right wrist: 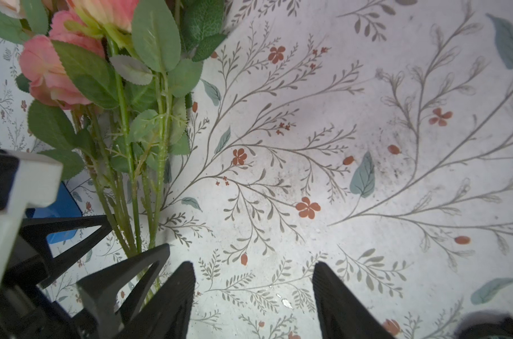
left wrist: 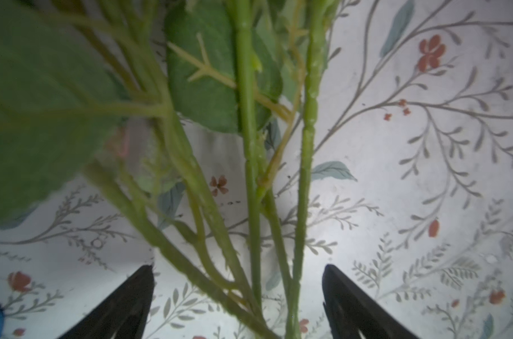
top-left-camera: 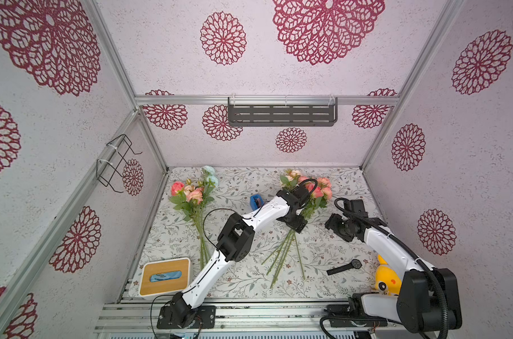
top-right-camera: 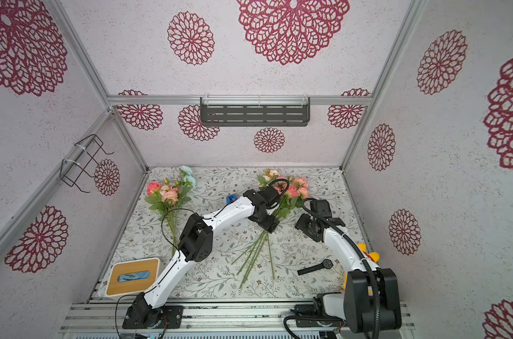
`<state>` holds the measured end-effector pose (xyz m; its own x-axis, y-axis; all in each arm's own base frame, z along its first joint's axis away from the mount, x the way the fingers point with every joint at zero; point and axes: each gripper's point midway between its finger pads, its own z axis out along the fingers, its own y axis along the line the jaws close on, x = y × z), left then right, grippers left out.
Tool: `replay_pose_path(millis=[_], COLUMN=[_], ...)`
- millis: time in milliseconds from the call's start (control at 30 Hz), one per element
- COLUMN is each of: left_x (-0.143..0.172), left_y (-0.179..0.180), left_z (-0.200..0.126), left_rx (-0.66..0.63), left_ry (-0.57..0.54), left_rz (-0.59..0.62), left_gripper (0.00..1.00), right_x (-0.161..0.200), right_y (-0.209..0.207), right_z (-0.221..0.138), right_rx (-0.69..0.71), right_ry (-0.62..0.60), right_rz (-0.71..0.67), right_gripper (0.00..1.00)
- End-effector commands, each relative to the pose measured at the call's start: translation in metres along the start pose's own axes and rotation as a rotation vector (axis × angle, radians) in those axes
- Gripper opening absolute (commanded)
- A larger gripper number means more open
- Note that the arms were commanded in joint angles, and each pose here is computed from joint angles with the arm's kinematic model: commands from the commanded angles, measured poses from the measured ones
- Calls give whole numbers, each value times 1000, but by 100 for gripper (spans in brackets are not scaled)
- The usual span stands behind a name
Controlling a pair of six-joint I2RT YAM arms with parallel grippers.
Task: Wrap bouquets with tape
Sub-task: Gather the flowers at the center of the board.
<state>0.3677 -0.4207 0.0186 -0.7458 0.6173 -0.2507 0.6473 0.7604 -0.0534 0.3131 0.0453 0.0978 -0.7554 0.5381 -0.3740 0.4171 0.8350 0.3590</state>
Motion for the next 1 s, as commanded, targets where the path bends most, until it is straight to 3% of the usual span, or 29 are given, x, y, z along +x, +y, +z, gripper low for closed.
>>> replay_pose_path(millis=[0, 100, 233, 333, 400, 467, 500, 767, 967], left_x=[12, 11, 10, 8, 8, 13, 14, 49, 58], left_y=[-1, -1, -1, 2, 10, 21, 27, 53, 61], left_z=[13, 12, 7, 3, 0, -3, -5, -5, -12], left_rx=[-59, -58, -41, -1, 18, 37, 34, 45, 96], left_ry=[50, 50, 28, 9, -1, -4, -12, 29, -26], left_rz=[69, 71, 74, 66, 50, 41, 34, 180, 317], left_gripper=[87, 77, 48, 33, 29, 11, 8, 2, 0], right_x=[-16, -17, -19, -20, -23, -27, -30, -45, -49], right_y=[9, 7, 9, 14, 19, 25, 27, 52, 74], right_z=[-17, -19, -20, -17, -15, -15, -15, -11, -6], right_rx=[-36, -31, -42, -61, -72, -93, -96, -132, -160], right_ry=[-62, -73, -78, -73, -68, -75, -81, -88, -90], right_rz=[-19, -16, -10, -7, -10, -18, -19, -74, -113], right_gripper=[67, 66, 66, 66, 66, 65, 65, 64, 63])
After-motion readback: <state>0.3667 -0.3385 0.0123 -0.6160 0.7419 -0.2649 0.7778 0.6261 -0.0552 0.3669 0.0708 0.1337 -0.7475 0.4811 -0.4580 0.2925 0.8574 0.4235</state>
